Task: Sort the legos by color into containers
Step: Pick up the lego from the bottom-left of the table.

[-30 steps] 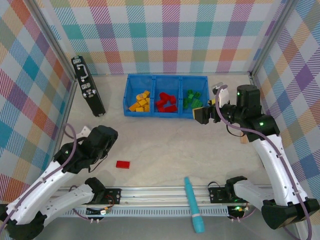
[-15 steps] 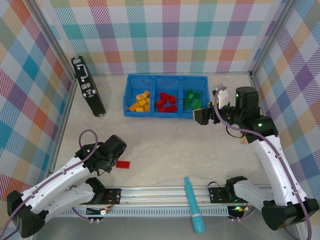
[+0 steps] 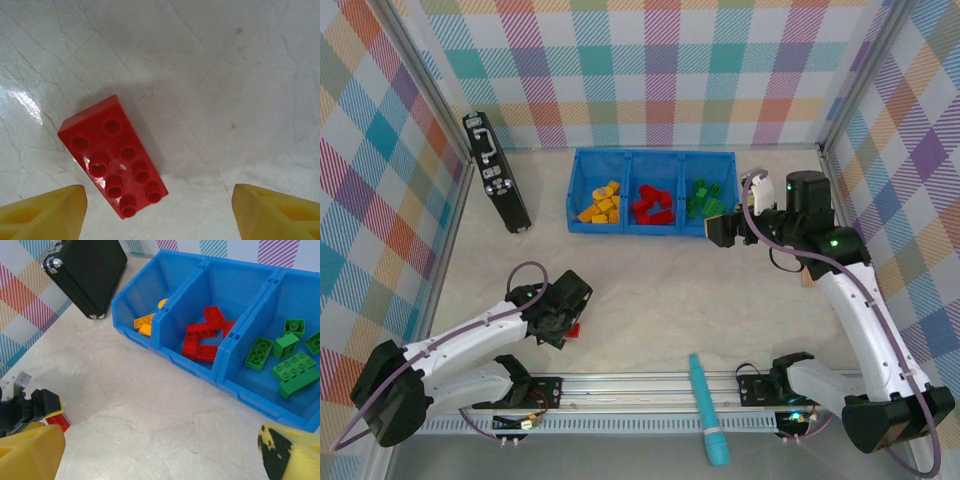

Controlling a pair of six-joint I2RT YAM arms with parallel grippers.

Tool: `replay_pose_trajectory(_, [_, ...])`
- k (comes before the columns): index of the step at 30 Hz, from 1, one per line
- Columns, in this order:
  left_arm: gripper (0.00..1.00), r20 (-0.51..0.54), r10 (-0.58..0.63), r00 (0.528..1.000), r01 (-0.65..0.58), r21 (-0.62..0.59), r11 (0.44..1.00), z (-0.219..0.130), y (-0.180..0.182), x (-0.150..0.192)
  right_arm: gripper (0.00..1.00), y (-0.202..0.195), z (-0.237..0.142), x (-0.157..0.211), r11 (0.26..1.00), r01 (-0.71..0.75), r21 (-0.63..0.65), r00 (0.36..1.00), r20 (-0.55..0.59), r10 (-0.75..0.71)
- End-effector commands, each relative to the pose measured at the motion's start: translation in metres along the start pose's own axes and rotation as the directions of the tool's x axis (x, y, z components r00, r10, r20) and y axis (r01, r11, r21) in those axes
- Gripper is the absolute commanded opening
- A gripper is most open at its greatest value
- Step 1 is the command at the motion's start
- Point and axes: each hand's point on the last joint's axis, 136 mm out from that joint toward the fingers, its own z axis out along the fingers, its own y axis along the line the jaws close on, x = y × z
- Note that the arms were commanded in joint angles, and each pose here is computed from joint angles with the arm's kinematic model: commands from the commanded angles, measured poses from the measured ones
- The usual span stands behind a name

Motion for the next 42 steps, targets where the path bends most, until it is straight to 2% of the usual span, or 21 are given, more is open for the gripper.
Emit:
replay_pose_trajectory(1, [0.76, -0.02, -0.03, 0.999, 0.03, -0.011, 0.999, 0.007, 0.006, 0.005, 0.99, -0.002, 0.003, -0.003, 1.0, 0.027, 0.002, 1.0, 0.012, -0.027])
replay_pose_trajectory(11, [0.73, -0.045, -0.051, 0.998, 0.048, -0.054, 0.997, 0.03, 0.016, 0.013, 0.99, -0.008, 0.011, 0.001, 1.0, 0.021, 0.014, 1.0, -0.004, -0.021])
replay_pose_trajectory(17, [0.48, -0.057, -0.053, 0.997, 0.048, -0.086, 0.995, 0.043, 0.023, 0.014, 0.99, -0.012, 0.015, 0.005, 1.0, 0.02, 0.025, 1.0, -0.014, -0.019])
replay_pose_trajectory(26, [0.33, -0.078, 0.008, 0.997, -0.016, -0.108, 0.994, 0.05, 0.019, 0.017, 0.99, -0.015, 0.018, 0.008, 0.999, 0.019, 0.033, 1.0, -0.02, -0.019])
replay_pose_trajectory(33, [0.26, -0.112, 0.268, 0.957, -0.279, -0.103, 0.955, 0.044, -0.026, 0.023, 0.99, -0.016, 0.015, 0.008, 0.998, 0.032, 0.051, 0.999, -0.015, -0.032])
replay_pose_trajectory(38, [0.25, -0.058, 0.496, 0.866, -0.499, -0.073, 0.863, 0.01, -0.095, 0.019, 0.99, -0.019, 0.011, 0.008, 0.996, 0.047, 0.079, 0.999, -0.003, -0.047])
replay_pose_trajectory(42, [0.25, 0.013, 0.603, 0.797, -0.603, -0.013, 0.797, -0.021, -0.155, 0.016, 0.99, -0.022, 0.008, 0.007, 0.993, 0.054, 0.101, 0.998, 0.007, -0.055])
